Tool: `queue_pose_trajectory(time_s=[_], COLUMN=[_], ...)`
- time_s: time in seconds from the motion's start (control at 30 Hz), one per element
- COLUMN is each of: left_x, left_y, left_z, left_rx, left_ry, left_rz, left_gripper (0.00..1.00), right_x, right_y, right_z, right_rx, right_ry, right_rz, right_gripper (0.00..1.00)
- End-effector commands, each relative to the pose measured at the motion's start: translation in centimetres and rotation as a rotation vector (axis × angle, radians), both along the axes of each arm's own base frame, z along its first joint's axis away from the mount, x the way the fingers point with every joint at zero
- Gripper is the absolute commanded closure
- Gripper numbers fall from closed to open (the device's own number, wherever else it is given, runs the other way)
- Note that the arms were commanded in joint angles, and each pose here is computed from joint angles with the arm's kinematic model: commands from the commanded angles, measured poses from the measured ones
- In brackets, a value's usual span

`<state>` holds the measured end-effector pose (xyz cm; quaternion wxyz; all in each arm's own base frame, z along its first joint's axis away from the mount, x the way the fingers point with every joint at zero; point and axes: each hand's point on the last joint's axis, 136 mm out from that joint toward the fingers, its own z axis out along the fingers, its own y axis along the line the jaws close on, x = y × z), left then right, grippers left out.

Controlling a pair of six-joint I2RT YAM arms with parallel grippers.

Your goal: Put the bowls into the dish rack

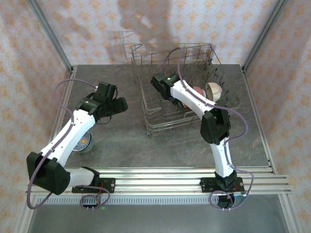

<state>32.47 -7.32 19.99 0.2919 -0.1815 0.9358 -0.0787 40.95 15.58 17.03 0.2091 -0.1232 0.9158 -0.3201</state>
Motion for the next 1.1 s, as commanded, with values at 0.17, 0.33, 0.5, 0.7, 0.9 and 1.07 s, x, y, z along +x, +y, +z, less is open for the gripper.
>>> queue_pose_trajectory(time_s=[0.17,0.33,0.5,0.7,0.9,1.07], left_x=[-3.3,-4.0,-4.6,-5.3,-5.5,-5.5], left_y=[3.8,4.1,4.2,4.7,5.1,5.3], left_z=[1.0,0.8,0.6,0.5,0.4,0.4], left_rx=[0.098,0.104,0.101,0.125,0.144,0.157], left_ry=[0.054,0.076,0.085,0.099,0.1,0.101], left_rz=[0.085,0.092,0.099,0.106,0.11,0.111], left_gripper=[0.19,0.19,0.19,0.19,0.18,0.18], right_x=[0.2,0.9,1.8,2.6,3.1,3.7], right_y=[-1.1,-0.3,-0.1,0.2,-0.5,-1.2], right_z=[-0.8,-1.8,-1.9,-2.2,-2.6,-1.3], right_rx=[0.095,0.183,0.273,0.394,0.462,0.504], right_ry=[0.032,0.055,0.058,0.086,0.104,0.074], right_rz=[-0.033,-0.022,-0.046,-0.053,-0.079,-0.087], right_gripper=[0.35,0.35,0.32,0.29,0.29,0.29])
